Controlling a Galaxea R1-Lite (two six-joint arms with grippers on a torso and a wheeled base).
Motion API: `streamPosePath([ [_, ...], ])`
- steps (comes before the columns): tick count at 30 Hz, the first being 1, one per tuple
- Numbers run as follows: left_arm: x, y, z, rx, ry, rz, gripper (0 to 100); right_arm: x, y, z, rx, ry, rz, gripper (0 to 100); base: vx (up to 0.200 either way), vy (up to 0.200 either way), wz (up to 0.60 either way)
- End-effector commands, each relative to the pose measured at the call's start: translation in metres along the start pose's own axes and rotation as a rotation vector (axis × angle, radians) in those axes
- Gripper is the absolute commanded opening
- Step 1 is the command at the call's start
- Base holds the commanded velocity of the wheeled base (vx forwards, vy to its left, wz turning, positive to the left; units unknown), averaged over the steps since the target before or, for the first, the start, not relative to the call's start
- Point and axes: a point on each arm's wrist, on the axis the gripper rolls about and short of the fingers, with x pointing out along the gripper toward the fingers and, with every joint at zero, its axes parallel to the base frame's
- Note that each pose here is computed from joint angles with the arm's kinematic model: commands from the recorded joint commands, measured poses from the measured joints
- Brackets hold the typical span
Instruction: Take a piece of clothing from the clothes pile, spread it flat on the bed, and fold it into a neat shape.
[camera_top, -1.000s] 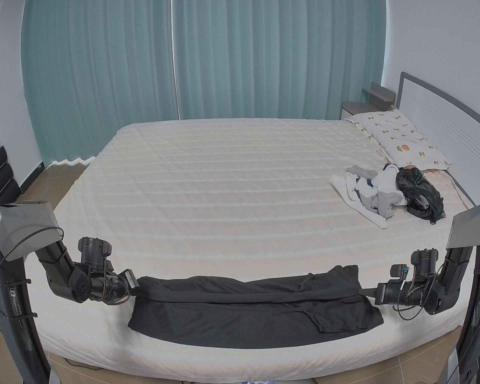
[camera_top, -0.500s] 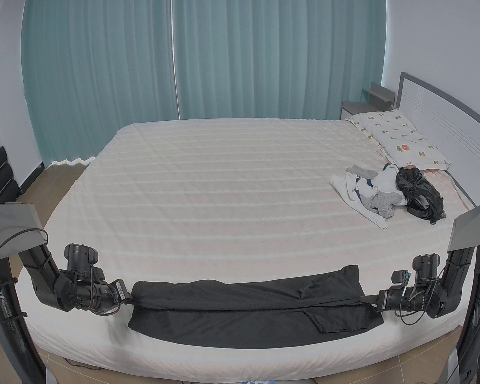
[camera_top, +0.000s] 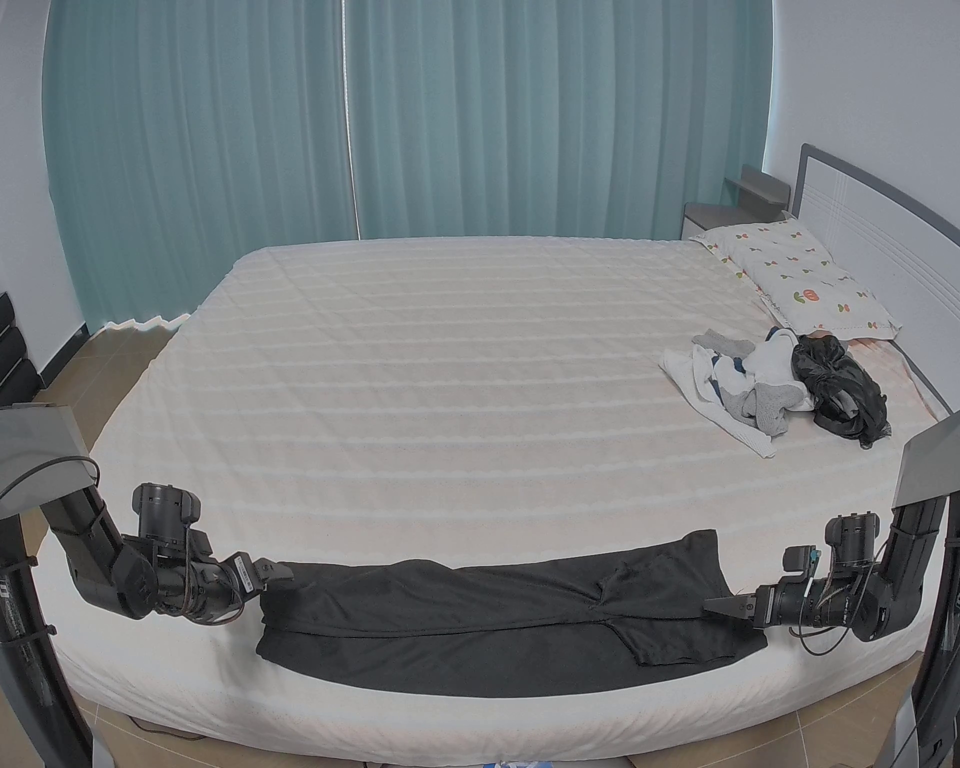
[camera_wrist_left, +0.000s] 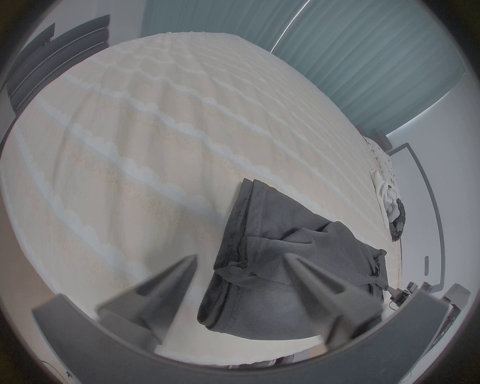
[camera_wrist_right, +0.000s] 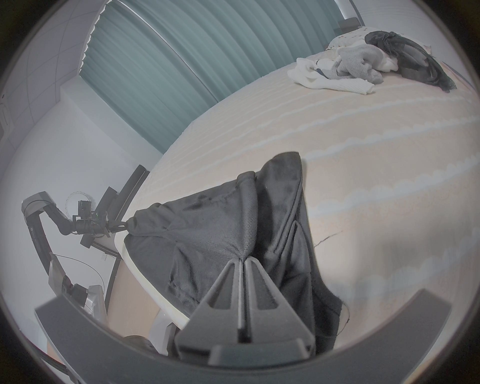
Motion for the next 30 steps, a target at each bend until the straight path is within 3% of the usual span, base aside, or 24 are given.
streamPosePath([
  [1, -0.002, -0.01, 0.022, -0.038, -0.076, -0.038, 100, -0.005, -0.001, 0.005, 0.011, -0.038, -0.002, 100, 0.0, 0.0, 0.0],
  [3, 0.002, -0.02, 0.039, -0.076, -0.121, -0.069, 100, -0.012, -0.001, 0.016, 0.047, -0.099, -0.005, 100, 0.0, 0.0, 0.0],
  [6, 0.018, -0.027, 0.046, -0.065, -0.102, -0.072, 100, -0.014, -0.003, 0.021, 0.104, -0.136, -0.006, 100, 0.0, 0.0, 0.0],
  [11, 0.044, -0.029, 0.043, -0.059, -0.04, -0.052, 100, -0.017, -0.011, 0.019, 0.128, -0.148, -0.029, 100, 0.0, 0.0, 0.0],
  [21, 0.051, -0.031, 0.038, -0.019, -0.017, -0.048, 100, -0.018, -0.021, 0.016, 0.155, -0.152, -0.047, 100, 0.0, 0.0, 0.0],
  [22, 0.051, -0.031, 0.037, -0.015, -0.015, -0.048, 0, -0.017, -0.021, 0.016, 0.157, -0.151, -0.047, 100, 0.0, 0.0, 0.0],
  [30, 0.054, -0.03, 0.036, -0.009, -0.016, -0.047, 0, -0.006, -0.028, 0.025, 0.195, -0.174, -0.043, 100, 0.0, 0.0, 0.0],
])
